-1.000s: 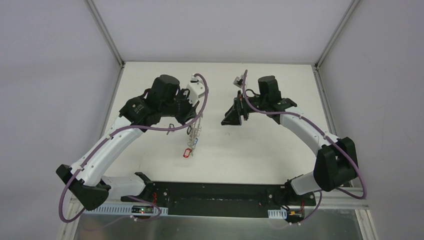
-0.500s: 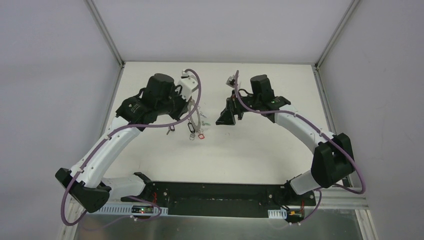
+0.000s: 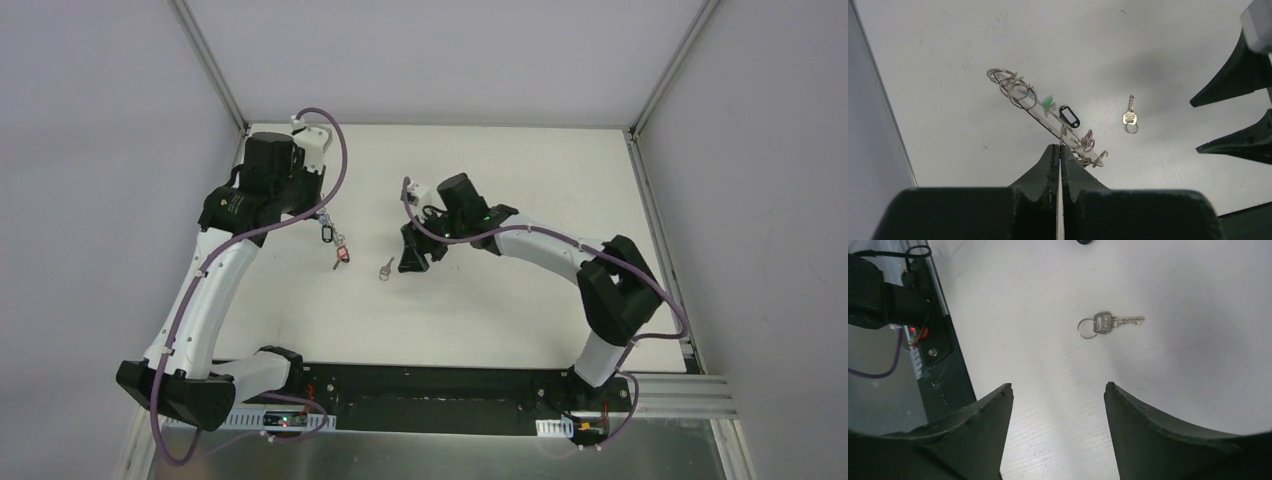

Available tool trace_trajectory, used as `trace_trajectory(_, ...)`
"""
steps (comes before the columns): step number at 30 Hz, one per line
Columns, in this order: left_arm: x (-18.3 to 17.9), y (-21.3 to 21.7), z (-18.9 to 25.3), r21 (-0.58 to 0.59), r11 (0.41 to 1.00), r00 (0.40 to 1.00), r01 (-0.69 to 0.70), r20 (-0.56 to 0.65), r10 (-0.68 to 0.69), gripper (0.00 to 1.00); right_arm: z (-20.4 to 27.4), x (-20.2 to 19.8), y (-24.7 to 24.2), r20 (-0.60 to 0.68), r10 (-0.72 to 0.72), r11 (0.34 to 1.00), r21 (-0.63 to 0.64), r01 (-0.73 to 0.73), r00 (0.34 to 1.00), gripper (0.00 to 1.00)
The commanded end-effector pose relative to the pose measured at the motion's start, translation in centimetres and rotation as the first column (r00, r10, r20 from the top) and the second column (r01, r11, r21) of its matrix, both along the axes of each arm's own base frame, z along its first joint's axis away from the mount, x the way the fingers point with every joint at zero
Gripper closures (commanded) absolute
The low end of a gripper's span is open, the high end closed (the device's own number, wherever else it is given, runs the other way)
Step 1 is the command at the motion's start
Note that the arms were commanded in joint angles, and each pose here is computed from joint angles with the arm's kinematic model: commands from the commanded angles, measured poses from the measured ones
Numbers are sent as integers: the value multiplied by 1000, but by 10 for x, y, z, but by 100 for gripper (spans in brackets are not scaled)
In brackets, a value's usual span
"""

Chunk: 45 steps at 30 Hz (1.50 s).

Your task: Put the keys on the keyring

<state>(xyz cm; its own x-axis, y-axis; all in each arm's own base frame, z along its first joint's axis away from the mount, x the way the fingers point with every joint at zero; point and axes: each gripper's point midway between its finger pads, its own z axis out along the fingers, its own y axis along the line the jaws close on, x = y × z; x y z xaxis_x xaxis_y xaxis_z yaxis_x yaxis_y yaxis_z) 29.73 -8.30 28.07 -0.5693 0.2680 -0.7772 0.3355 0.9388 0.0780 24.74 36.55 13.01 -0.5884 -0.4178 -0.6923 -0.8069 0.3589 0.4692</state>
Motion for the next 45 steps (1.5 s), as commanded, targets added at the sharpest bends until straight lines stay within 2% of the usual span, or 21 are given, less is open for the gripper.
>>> trace_trajectory(1, 1, 23, 31, -39, 995, 992, -95, 84, 98, 100, -5, 5, 31, 173, 45, 996, -86, -30, 984, 31)
trace_trajectory(7, 5, 48, 32, -40, 986, 984, -163, 72, 166, 100, -35, -6, 60, 280, 138, 970, -234, -72, 950, 35)
trace_trajectory(13, 5, 53, 32, -53, 984, 983, -168, 60, 171, 100, -62, -3, 71, 398, 216, 927, -370, -59, 892, 39)
trace_trajectory(20, 4, 53, 35, -57, 987, 986, -153, 63, 157, 100, -81, 5, 76, 465, 254, 889, -457, -16, 848, 42)
trace_trajectory(29, 1, 51, 33, -59, 989, 989, -134, 57, 138, 100, -95, 9, 80, 484, 277, 866, -501, 3, 830, 48)
trace_trajectory(38, -1, 50, 32, -62, 990, 990, -125, 55, 129, 100, -98, 11, 78, 488, 284, 853, -521, 15, 826, 62)
trace_trajectory(45, -1, 47, 31, -75, 990, 992, -116, 47, 120, 100, -91, 14, 74, 501, 271, 855, -518, 35, 822, 68)
